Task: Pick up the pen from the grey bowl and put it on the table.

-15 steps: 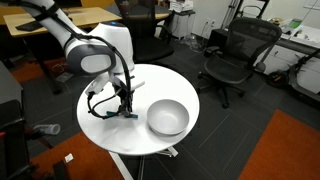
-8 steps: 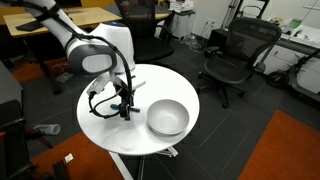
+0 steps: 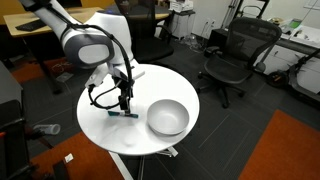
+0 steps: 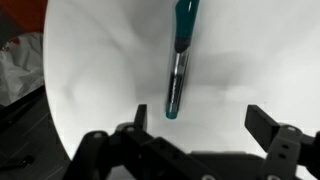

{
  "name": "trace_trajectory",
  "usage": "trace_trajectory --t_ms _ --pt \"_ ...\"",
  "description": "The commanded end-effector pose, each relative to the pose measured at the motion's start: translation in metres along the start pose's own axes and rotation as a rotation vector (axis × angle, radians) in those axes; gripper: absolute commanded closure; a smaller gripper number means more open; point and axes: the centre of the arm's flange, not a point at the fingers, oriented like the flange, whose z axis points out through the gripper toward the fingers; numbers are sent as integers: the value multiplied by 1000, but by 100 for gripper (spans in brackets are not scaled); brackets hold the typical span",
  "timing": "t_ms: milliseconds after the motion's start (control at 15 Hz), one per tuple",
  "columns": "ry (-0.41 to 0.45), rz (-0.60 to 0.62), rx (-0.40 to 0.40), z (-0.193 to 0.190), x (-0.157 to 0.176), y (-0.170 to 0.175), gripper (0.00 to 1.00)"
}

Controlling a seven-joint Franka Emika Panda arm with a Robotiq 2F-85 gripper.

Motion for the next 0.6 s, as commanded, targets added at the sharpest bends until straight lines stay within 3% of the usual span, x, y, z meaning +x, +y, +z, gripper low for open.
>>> trace_trajectory --t_ms 0,267,333,533 --pt "18 -29 35 -32 -20 1 0" --pt "33 -42 49 -47 -18 -2 0" --pt "27 -22 35 -32 -9 -8 0" --pt "33 -21 42 -37 -9 -8 0"
